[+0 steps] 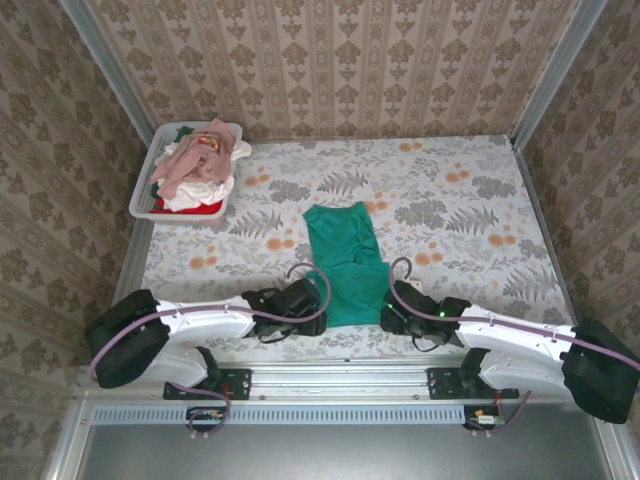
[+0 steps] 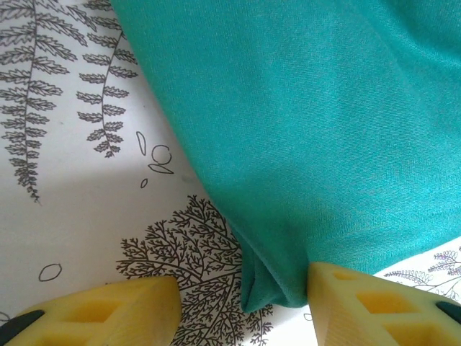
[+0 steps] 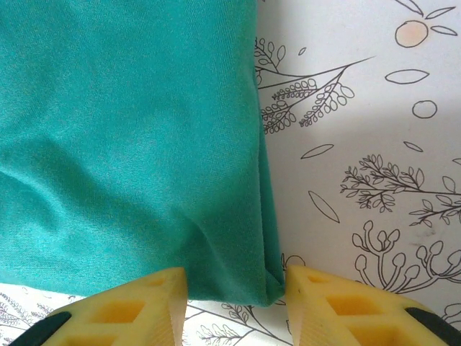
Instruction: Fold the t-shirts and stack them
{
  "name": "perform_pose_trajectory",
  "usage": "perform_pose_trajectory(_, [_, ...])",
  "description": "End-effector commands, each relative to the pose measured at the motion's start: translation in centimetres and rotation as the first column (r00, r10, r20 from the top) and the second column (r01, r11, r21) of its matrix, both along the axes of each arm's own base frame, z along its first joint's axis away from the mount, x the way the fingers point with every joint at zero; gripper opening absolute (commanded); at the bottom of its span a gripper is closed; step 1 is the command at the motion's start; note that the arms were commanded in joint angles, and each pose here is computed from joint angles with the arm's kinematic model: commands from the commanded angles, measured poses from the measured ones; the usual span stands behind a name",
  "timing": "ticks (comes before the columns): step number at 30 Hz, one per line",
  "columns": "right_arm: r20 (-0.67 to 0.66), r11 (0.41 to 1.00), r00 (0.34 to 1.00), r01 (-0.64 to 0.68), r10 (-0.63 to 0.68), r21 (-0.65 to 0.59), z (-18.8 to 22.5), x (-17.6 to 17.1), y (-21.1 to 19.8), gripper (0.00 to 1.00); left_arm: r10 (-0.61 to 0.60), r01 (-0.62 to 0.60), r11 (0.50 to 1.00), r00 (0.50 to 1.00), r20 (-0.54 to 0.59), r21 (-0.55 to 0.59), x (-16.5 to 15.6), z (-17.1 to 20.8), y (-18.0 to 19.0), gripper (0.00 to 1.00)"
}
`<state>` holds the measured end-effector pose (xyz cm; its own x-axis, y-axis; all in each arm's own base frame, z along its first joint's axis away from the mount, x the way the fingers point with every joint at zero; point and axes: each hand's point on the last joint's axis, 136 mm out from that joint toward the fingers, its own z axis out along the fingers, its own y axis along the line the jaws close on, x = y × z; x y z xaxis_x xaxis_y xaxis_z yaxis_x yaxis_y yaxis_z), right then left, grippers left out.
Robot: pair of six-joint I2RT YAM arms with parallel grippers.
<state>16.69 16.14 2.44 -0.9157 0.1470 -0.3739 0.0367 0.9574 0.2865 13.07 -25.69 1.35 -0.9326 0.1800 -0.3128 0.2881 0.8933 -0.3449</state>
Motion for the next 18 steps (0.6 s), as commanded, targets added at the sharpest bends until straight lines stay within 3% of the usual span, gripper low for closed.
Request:
perform_pose_trajectory(1, [0.019, 1.0, 1.0, -0.02, 0.02, 0.009, 0.52, 0.06, 0.15, 0.43, -0.039, 0.039, 0.996, 0.999, -0.002, -0.084, -0.14, -1.22, -2.58, 0.5])
perform_pose_trajectory(5, [0.028, 0.999, 0.999, -0.041, 0.041, 0.016, 0.91, -0.13, 0.28, 0.47, -0.032, 0.033, 0.995, 0.999, 0.018, -0.096, 0.05, -0.6, -2.43, 0.45])
perform_pose_trajectory(18, [0.016, 0.998, 0.998, -0.061, 0.061, 0.009, 0.78, -0.39, 0.4, 0.51, -0.025, 0.026, 0.996, 1.0, 0.02, -0.082, 0.0, -0.6, -1.87, 0.47])
